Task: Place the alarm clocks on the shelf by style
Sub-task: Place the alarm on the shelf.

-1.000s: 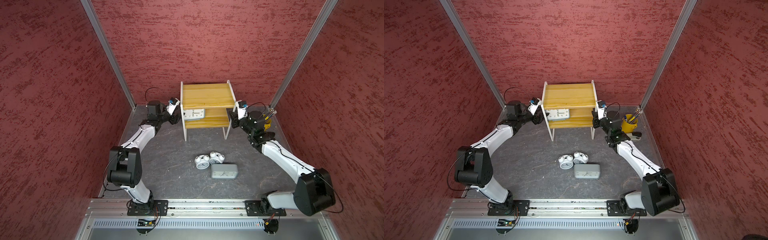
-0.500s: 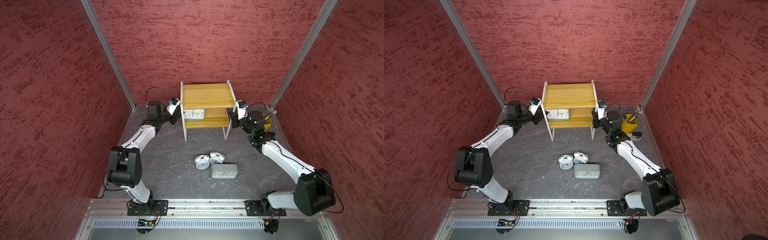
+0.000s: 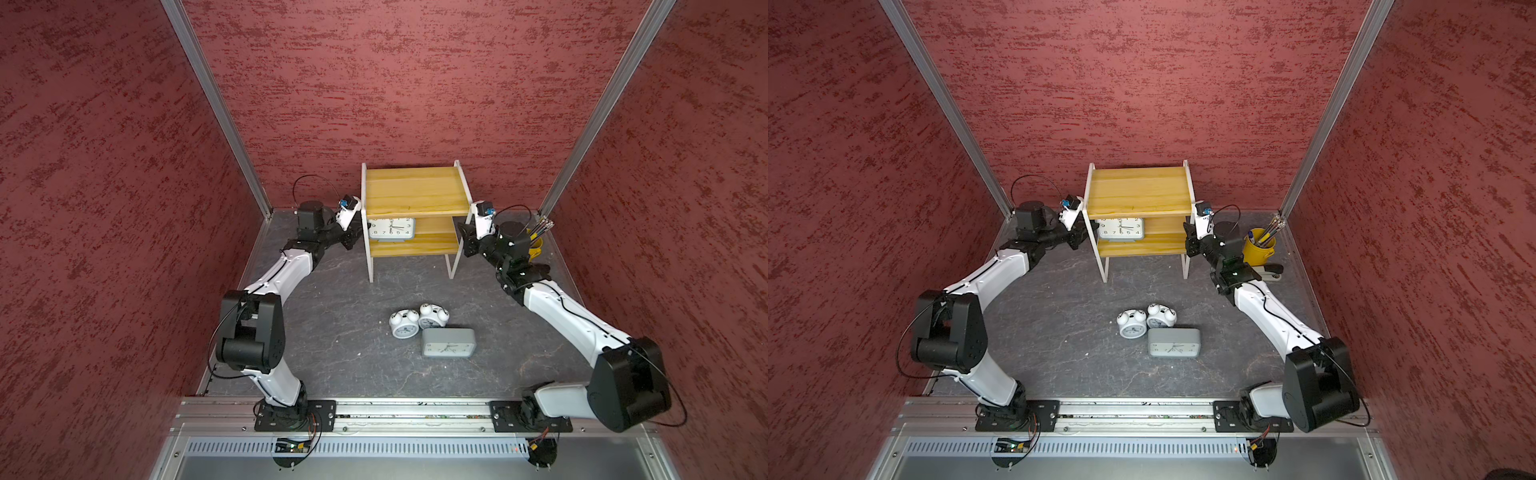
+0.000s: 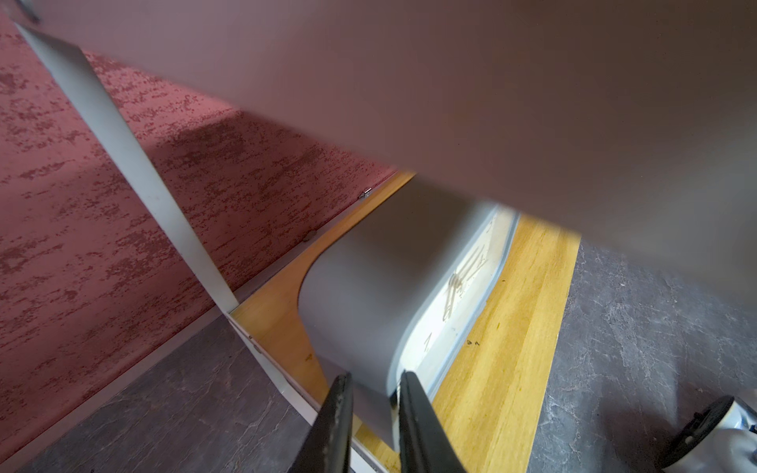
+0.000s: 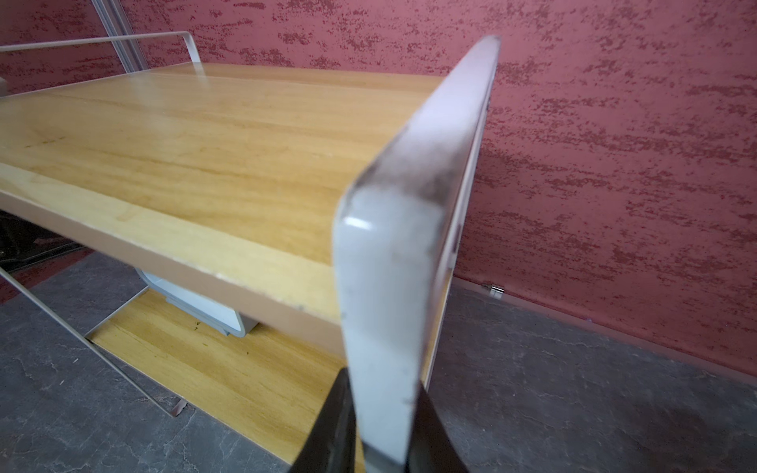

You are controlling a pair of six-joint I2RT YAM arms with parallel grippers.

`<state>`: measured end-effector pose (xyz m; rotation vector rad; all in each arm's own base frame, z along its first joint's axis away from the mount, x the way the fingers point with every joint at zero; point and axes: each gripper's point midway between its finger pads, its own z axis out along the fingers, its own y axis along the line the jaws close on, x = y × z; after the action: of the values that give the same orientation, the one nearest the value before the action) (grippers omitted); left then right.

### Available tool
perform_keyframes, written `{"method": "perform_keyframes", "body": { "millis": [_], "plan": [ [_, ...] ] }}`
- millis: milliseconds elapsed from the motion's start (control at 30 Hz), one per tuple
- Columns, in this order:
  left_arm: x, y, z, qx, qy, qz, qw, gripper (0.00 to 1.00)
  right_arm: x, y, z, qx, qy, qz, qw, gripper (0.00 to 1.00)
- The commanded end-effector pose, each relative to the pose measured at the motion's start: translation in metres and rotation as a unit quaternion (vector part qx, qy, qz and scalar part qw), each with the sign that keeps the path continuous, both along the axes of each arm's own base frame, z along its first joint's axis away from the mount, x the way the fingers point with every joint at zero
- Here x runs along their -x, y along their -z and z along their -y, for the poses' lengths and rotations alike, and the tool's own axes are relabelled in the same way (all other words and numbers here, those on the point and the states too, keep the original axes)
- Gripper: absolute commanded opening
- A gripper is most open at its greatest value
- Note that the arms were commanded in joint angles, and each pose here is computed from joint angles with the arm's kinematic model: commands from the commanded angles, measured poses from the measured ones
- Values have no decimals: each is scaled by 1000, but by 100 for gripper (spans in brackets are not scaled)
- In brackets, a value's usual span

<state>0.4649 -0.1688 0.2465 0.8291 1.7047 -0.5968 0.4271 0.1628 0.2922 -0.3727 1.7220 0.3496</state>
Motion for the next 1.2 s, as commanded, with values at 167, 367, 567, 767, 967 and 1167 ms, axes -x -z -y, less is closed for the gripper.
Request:
{"method": "perform_keyframes", "body": {
  "millis": [167, 367, 567, 767, 967, 1167],
  "plan": [
    [8, -7, 20, 17, 42, 0, 999, 23, 3, -22, -7, -14, -22, 13, 1000, 22],
    [3, -9, 15, 16, 20, 0, 1000, 30, 4, -21, -10, -16, -29, 8, 999, 22],
    [-6, -21, 0, 10, -20, 13, 1000, 54, 7, -24, -8, -18, -26, 8, 999, 22],
    [-8, -26, -16, -14, -63, 28, 998, 76, 8, -25, -8, -26, -26, 4, 999, 23],
    [-12, -26, -44, -49, -144, 33, 988, 80, 12, -23, -10, -25, -36, -6, 999, 23],
    [1, -38, -59, -52, -187, 42, 980, 82, 14, -23, -9, -27, -33, -13, 999, 28]
  ]
}}
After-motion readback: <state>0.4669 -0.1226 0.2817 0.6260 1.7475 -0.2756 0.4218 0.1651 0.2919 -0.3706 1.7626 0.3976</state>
